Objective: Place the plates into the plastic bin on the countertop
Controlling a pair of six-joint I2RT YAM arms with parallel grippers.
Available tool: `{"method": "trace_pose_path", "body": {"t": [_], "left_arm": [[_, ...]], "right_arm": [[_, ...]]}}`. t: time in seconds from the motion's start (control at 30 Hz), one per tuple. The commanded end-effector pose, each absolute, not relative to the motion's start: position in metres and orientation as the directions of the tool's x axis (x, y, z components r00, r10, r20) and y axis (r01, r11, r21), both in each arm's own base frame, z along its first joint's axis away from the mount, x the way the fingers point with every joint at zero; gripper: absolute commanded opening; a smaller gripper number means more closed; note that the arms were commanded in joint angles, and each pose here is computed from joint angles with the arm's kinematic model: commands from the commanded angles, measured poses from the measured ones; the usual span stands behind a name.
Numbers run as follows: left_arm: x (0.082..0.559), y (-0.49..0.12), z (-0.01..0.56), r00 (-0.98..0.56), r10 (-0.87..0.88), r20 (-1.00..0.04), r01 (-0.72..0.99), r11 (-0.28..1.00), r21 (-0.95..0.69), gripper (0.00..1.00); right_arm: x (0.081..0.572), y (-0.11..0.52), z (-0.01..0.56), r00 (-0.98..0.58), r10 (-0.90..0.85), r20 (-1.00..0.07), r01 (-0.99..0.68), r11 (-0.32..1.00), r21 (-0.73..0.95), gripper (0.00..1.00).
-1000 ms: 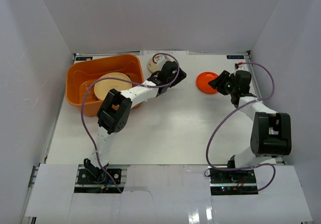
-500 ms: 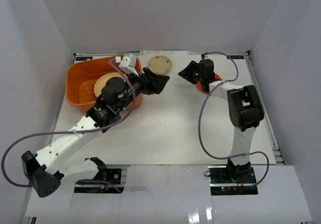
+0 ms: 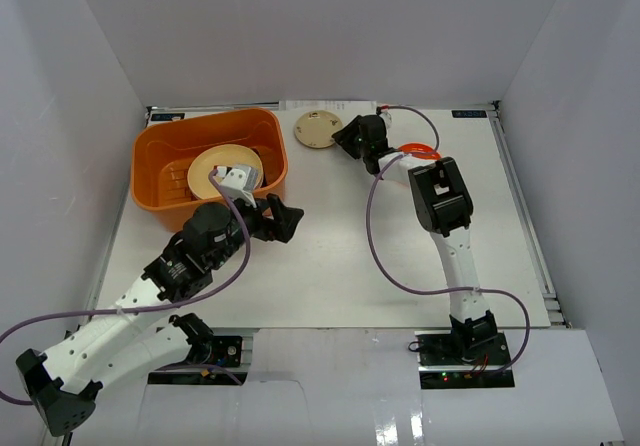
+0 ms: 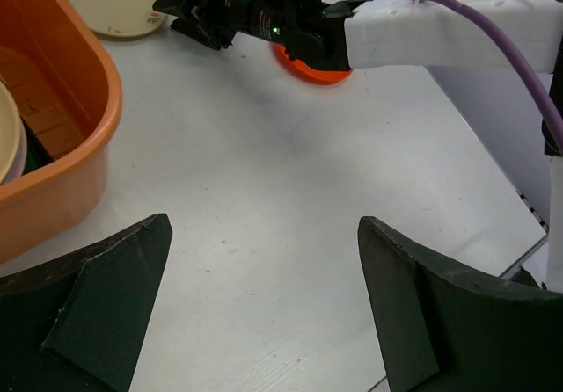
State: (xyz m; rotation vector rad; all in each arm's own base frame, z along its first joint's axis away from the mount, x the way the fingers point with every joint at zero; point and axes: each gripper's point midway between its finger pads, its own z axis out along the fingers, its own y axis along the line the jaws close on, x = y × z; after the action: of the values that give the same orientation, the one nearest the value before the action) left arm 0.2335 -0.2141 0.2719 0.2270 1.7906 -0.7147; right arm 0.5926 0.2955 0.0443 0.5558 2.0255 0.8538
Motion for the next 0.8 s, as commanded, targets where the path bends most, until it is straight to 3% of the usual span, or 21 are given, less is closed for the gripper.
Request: {"method": "trace_pose_path", "body": {"t": [0.0,0.13,0.3,0.37,0.43,0.5,0.53,0.57,0.67,0.77], "left_arm": [[0.241,-0.193,0.277,-0.28,-0.182,-0.943,0.43,0.854,-0.293,0.98],[0.246,-0.182,0.288,-0.222,-0.152,-0.963,0.406,0.884,-0.233,0.98],[0.256,-0.164,0.285,-0.18,-0.145,-0.973,0.317,0.928,-0.197,0.98],[0.258,-0.159,0.285,-0.175,-0.155,-0.972,0.291,0.935,-0.202,0.98],[0.261,-0.149,0.289,-0.159,-0.179,-0.971,0.24,0.947,-0.214,0.98],[0.262,-0.145,0.296,-0.147,-0.203,-0.968,0.22,0.947,-0.232,0.98],[0.261,-0.145,0.3,-0.142,-0.216,-0.966,0.22,0.945,-0.243,0.98],[0.26,-0.146,0.309,-0.132,-0.231,-0.964,0.232,0.938,-0.256,0.98],[0.255,-0.145,0.332,-0.093,-0.282,-0.955,0.264,0.918,-0.297,0.98],[0.25,-0.141,0.355,-0.045,-0.315,-0.948,0.281,0.907,-0.315,0.98]], "right_arm": [[0.612,0.293,0.032,-0.468,0.725,-0.506,0.155,0.631,0.76,0.5],[0.621,0.301,0.02,-0.45,0.734,-0.508,0.189,0.635,0.749,0.44],[0.617,0.294,0.018,-0.402,0.763,-0.506,0.213,0.616,0.759,0.13],[0.619,0.286,0.055,-0.33,0.785,-0.524,0.172,0.596,0.784,0.08],[0.61,0.273,0.063,-0.304,0.779,-0.549,0.165,0.61,0.775,0.08],[0.61,0.266,0.122,-0.24,0.787,-0.568,0.067,0.597,0.8,0.08],[0.601,0.259,0.122,-0.239,0.778,-0.581,0.064,0.609,0.79,0.08],[0.596,0.254,0.166,-0.194,0.783,-0.591,0.005,0.603,0.798,0.08],[0.574,0.244,0.23,-0.126,0.705,-0.697,-0.118,0.687,0.717,0.08],[0.555,0.253,0.266,-0.149,0.652,-0.744,-0.203,0.716,0.668,0.08]]}}
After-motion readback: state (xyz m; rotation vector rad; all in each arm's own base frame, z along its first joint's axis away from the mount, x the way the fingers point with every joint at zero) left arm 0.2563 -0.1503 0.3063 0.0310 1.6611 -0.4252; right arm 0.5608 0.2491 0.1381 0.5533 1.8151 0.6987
